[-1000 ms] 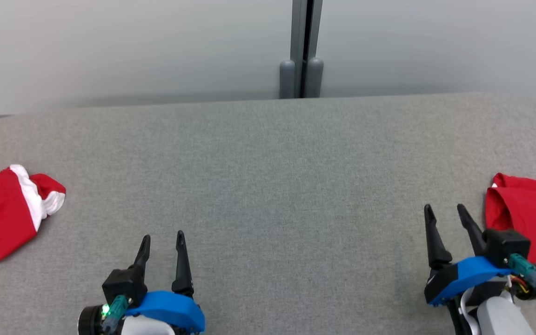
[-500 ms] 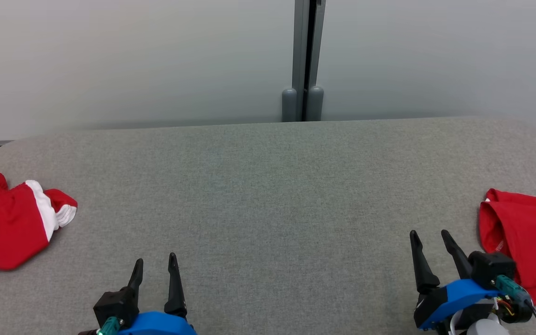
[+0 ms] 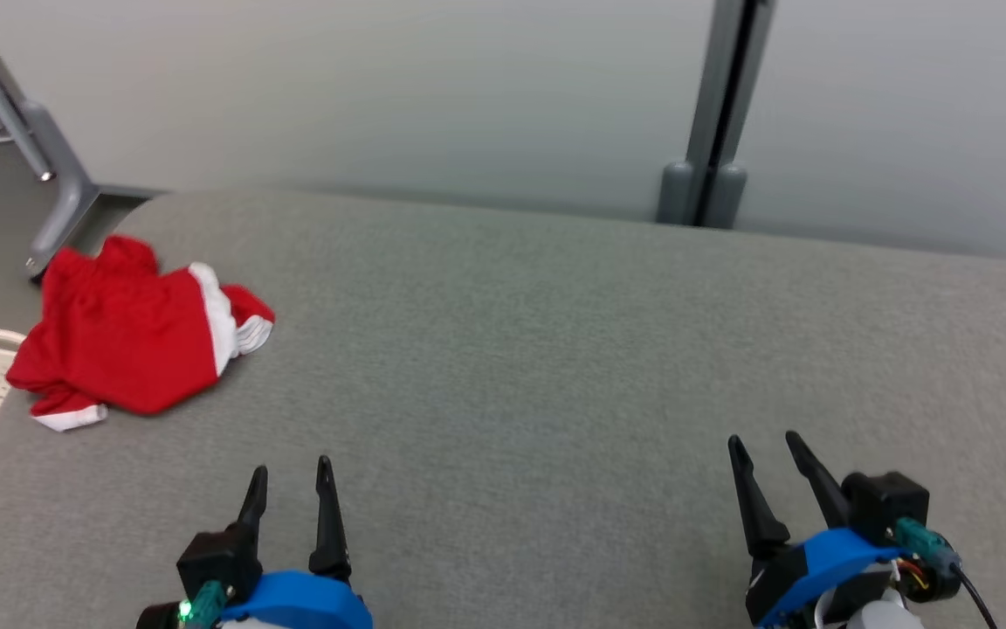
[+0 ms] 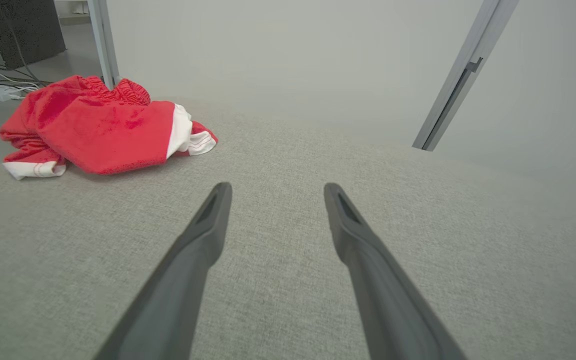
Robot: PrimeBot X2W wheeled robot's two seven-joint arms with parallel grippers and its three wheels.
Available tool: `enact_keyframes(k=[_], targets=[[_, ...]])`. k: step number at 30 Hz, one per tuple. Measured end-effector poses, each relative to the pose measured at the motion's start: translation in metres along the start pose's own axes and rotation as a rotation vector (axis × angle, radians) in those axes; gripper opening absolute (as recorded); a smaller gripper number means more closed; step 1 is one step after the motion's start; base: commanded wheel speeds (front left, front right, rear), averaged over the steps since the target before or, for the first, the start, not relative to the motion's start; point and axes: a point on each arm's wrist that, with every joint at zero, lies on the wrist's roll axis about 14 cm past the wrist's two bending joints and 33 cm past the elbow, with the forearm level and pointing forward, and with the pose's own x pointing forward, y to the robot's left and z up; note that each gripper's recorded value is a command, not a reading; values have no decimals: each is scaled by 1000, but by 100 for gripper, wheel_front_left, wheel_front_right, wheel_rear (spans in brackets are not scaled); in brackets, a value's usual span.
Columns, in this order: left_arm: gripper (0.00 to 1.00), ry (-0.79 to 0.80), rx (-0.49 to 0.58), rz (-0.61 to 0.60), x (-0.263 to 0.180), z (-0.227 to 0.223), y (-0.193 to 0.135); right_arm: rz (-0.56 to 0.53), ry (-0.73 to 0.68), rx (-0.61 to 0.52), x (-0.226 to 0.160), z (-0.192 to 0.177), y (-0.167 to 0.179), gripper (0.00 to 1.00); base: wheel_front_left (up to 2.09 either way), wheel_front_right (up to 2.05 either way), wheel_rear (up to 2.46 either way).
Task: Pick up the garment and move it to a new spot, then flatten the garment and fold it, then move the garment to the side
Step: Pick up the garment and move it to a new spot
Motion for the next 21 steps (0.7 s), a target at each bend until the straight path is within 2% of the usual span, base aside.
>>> enact_keyframes(k=[13,17,21], targets=[[100,0,-26,382,-70,-8,113,306,68,-22,40,-22,105,100,0,0,0],[100,47,-9,426,-83,-21,124,346,83,-15,46,-29,119,100,0,0,0],[100,71,18,428,-73,-23,129,350,99,-13,48,-36,118,100,0,0,0]])
